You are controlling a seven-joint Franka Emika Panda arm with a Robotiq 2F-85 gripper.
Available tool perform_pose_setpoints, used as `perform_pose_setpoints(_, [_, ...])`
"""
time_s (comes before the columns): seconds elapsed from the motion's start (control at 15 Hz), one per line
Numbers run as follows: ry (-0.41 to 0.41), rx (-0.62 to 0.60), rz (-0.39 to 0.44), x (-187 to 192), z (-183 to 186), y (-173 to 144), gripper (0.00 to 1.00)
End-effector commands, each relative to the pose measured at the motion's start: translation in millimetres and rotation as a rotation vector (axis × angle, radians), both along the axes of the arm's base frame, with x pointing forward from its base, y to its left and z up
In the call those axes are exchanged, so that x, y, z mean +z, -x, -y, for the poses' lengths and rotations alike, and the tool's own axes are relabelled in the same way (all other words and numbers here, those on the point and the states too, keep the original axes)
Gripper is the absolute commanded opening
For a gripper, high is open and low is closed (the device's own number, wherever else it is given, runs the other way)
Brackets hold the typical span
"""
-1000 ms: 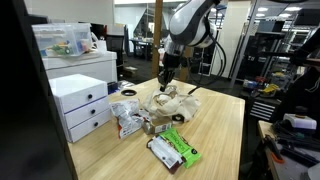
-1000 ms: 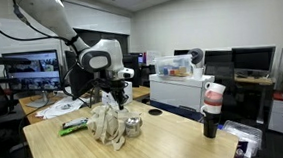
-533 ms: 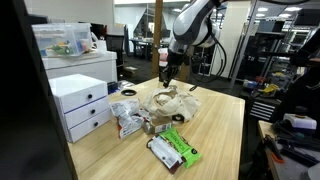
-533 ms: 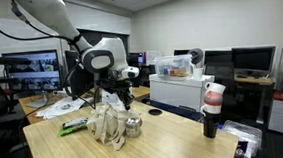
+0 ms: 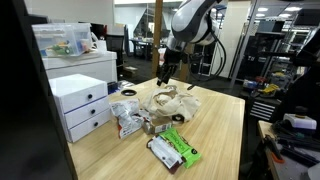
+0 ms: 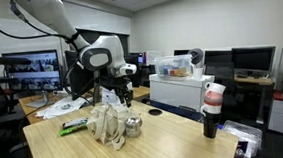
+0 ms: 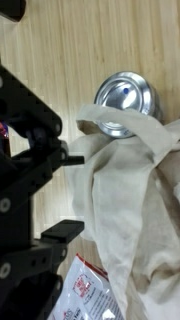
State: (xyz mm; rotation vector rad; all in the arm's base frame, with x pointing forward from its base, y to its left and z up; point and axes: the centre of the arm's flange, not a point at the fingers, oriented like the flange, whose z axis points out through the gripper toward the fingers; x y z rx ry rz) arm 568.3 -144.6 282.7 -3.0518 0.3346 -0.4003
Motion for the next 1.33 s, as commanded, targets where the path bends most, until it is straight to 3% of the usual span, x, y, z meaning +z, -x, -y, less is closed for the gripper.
perform_pose_setpoints(0.0, [-0.007,0.013,-0.024,18.0,-19.7,19.4,0.9])
perform_pose_setpoints(0.07, [-0.011,0.022,-0.035,19.2,-25.5,22.9,0.99])
perform_pose_setpoints(0.2, [-0.02,0.042,-0.07,19.6,-36.6,30.0,1.0])
perform_pose_setpoints(0.6, [-0.041,0.061,-0.173,16.1,-60.4,49.8,1.0])
perform_pose_setpoints(0.93, [-0.015,0.003,-0.268,1.0,-62.9,55.3,1.0])
perform_pose_setpoints(1.27, [0.017,-0.063,-0.278,-13.5,-51.1,51.0,1.0])
